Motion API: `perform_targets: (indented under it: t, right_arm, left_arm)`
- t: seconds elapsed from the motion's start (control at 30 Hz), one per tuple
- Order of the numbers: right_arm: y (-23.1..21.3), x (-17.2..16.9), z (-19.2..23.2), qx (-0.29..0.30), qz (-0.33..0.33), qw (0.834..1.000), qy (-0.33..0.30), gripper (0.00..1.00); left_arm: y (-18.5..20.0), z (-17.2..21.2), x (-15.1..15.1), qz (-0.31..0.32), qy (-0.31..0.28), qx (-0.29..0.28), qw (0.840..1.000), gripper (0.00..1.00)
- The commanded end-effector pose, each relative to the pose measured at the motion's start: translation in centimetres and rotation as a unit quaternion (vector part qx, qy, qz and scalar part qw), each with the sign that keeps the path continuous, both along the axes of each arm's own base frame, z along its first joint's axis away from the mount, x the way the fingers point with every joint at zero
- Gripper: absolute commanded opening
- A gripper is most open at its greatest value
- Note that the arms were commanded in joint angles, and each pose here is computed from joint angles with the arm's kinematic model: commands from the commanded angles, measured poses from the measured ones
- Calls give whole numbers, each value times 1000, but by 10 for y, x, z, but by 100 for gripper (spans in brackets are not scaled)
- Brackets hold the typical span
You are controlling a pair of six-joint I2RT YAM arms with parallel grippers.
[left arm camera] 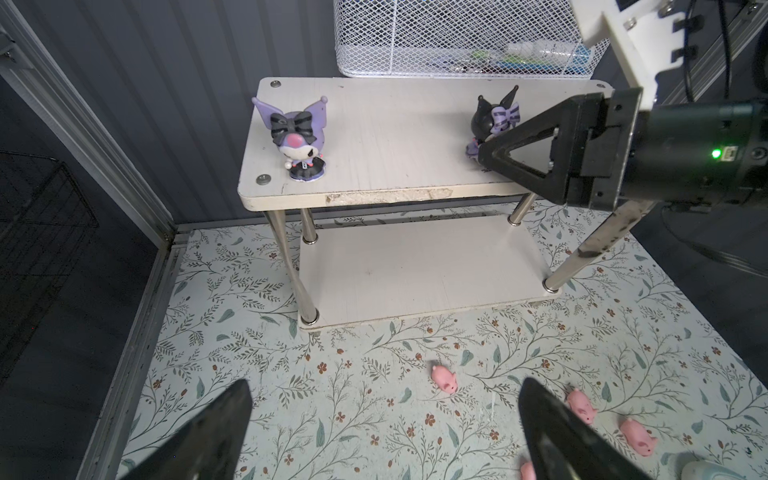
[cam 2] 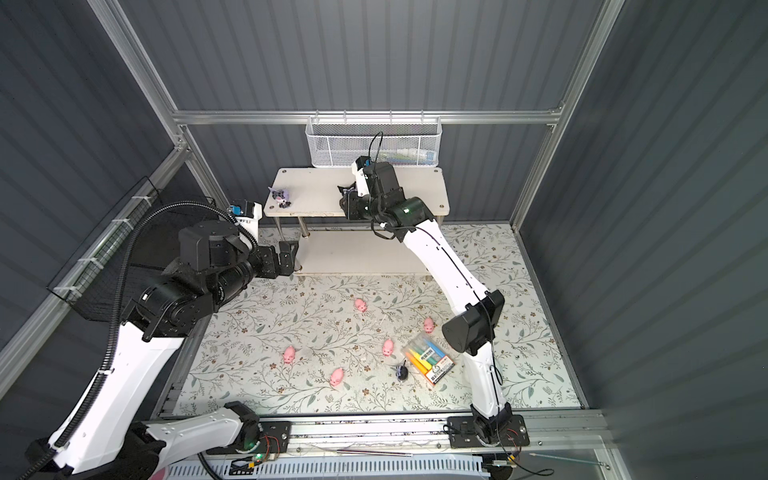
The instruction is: Place and organize the plastic toys onto the shelf
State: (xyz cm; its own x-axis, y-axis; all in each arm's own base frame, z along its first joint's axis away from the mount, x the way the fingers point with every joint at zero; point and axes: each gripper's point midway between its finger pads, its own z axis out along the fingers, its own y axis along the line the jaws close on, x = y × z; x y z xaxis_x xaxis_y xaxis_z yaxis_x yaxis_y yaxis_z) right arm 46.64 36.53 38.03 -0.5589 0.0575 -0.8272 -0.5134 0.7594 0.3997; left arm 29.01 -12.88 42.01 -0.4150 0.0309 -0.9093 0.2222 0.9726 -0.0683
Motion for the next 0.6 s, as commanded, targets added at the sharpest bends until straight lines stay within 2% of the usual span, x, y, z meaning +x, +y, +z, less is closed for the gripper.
perform_targets:
  t: [0.0, 0.37, 0.57]
  right_arm:
    - [5, 1, -5, 1, 4, 1000, 8, 33]
    - [3, -10, 13, -1, 5, 1000, -10, 37]
    - [-8, -37, 54, -1, 6, 999, -53, 53]
  left_arm:
    - [8, 1, -5, 4, -5, 14, 1000, 100]
    - [10, 4, -9, 3, -7, 10, 1000, 100]
    - [11, 5, -10, 2, -10, 10, 1000, 100]
